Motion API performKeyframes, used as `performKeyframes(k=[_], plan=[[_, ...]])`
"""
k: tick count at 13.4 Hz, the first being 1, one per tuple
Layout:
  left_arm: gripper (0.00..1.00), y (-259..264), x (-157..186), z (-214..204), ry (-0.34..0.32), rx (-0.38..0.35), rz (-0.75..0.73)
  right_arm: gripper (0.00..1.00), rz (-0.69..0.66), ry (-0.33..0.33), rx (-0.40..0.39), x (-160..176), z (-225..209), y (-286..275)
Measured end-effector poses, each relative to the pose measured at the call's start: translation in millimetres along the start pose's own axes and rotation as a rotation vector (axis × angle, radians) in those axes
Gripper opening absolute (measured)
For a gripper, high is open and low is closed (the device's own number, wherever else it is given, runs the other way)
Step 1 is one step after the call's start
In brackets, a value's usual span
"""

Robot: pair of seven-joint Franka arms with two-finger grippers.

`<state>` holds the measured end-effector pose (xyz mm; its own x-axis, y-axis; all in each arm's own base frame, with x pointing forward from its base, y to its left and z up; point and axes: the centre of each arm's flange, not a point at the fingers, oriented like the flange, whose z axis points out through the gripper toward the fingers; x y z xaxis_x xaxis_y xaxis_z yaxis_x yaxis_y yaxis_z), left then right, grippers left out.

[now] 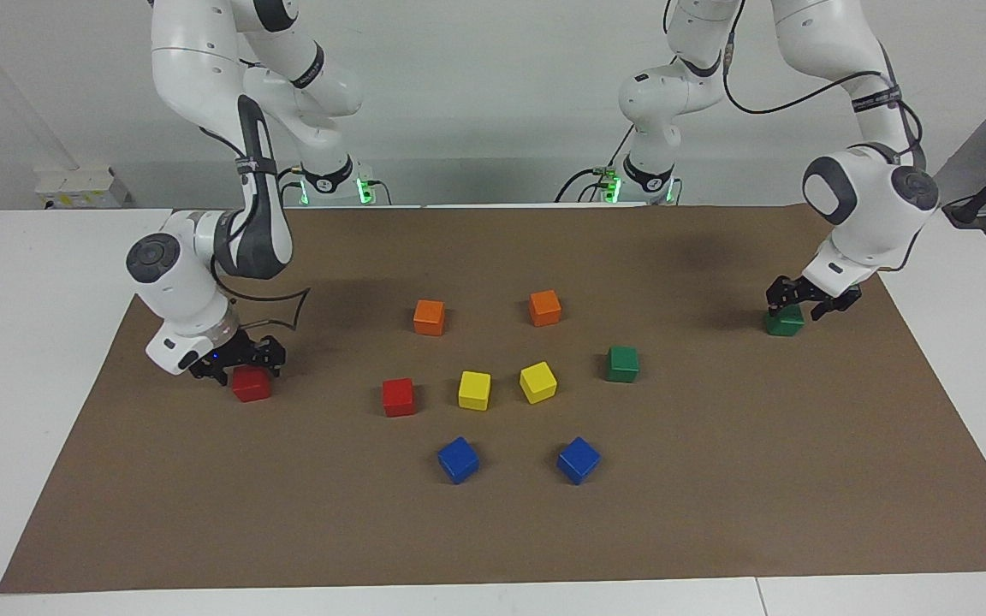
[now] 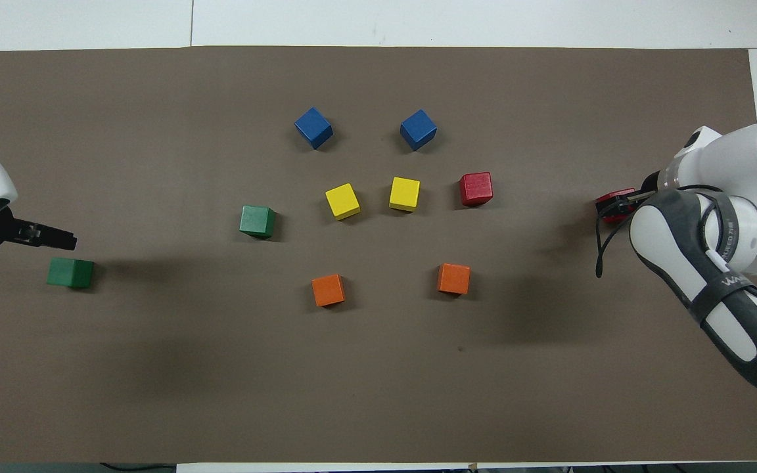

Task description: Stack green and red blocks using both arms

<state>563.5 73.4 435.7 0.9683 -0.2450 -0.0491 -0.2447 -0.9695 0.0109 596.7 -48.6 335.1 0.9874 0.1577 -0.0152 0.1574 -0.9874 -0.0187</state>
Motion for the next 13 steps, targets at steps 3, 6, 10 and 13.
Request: performKeyframes(k=[3, 6, 10, 13], plan=[[1.00, 98.7, 46.4, -33.4, 0.031, 0.010, -0.101, 1.00, 0.042, -0.019, 0.000, 14.2, -85.7, -48.6], [1.00, 195.3, 74.4, -9.0, 0.056, 0.005, -0.140, 1.00, 0.126, 0.014, -0.008, 33.6, -136.7, -129.2], [1.00, 241.5, 95.3, 48.4, 0.065, -0.009, -0.109, 1.00, 0.176, 0.075, -0.015, 56.8, -102.7, -190.2], [1.00, 263.6, 101.4, 95.8, 0.055, -0.015, -0.088, 1.00, 0.187, 0.078, -0.011, 69.4, -69.7, -190.8]])
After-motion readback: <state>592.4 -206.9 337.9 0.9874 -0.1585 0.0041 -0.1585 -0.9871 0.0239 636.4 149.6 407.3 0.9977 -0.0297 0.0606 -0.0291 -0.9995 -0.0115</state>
